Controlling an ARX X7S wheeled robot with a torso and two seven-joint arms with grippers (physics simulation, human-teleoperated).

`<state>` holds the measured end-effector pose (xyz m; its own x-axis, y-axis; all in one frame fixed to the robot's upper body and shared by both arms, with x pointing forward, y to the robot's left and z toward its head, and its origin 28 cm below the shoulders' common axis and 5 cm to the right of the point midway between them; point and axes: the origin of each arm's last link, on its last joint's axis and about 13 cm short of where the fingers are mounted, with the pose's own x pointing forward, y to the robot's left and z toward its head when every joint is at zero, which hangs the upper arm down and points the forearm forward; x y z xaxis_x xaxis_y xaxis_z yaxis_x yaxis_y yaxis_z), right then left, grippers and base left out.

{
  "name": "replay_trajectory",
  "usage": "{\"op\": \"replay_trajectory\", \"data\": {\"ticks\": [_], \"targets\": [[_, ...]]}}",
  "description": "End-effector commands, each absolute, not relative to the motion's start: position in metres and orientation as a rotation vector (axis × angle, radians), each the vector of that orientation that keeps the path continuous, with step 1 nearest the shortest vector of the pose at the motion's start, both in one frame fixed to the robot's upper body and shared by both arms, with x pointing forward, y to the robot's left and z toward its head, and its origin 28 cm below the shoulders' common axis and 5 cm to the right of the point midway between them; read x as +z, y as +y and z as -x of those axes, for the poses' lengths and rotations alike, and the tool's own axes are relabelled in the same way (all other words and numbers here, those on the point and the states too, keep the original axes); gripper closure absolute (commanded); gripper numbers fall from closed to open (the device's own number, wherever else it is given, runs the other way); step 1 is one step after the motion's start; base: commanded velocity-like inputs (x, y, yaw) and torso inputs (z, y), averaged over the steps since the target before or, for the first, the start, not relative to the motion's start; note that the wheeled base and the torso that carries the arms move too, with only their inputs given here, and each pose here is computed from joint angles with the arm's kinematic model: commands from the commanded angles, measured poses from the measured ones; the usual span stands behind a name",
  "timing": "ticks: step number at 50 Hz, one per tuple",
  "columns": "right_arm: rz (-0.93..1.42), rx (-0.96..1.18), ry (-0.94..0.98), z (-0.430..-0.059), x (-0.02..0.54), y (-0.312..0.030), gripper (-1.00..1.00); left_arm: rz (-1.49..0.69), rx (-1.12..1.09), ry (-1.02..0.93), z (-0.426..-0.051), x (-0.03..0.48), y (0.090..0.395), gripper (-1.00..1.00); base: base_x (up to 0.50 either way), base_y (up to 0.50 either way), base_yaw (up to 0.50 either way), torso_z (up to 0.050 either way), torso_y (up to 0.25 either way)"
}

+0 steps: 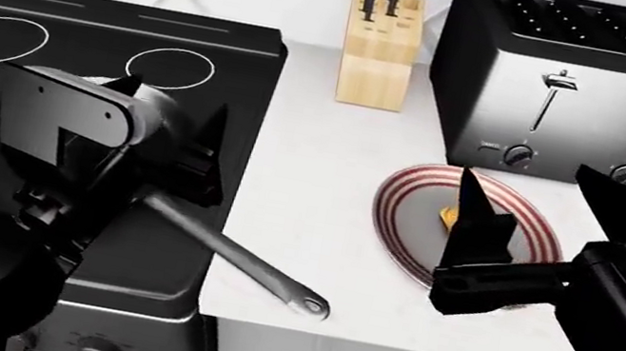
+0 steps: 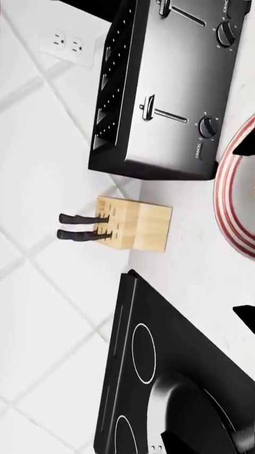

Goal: Pick the croissant and place it on the pan. Then turn on the stove to warm the croissant.

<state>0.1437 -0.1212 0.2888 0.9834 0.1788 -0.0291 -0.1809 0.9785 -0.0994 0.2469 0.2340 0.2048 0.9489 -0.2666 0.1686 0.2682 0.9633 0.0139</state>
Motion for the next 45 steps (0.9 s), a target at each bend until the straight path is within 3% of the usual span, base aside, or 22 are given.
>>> {"op": "replay_trajectory", "data": {"ticks": [1, 11, 27, 45], "targets": [[0.101, 0.172, 0.028, -0.141, 0.288, -0.121, -1.0, 0.022, -0.274, -0.181, -0.247, 0.206, 0.234, -1.0, 0.5, 0.0, 0.0, 0.0, 0.0], [0.095, 0.184, 0.071, -0.143, 0.281, -0.121, -1.0, 0.035, -0.256, -0.177, -0.25, 0.206, 0.235, -1.0, 0.48, 0.0, 0.0, 0.0, 0.001], [0.142, 0.242, 0.296, -0.137, 0.31, -0.132, -1.0, 0.034, -0.278, -0.17, -0.252, 0.202, 0.234, -1.0, 0.0, 0.0, 0.0, 0.0, 0.001], [0.155, 0.285, 0.417, -0.146, 0.336, -0.158, -1.0, 0.03, -0.277, -0.165, -0.256, 0.2, 0.234, -1.0, 0.0, 0.0, 0.0, 0.0, 0.0]]}}
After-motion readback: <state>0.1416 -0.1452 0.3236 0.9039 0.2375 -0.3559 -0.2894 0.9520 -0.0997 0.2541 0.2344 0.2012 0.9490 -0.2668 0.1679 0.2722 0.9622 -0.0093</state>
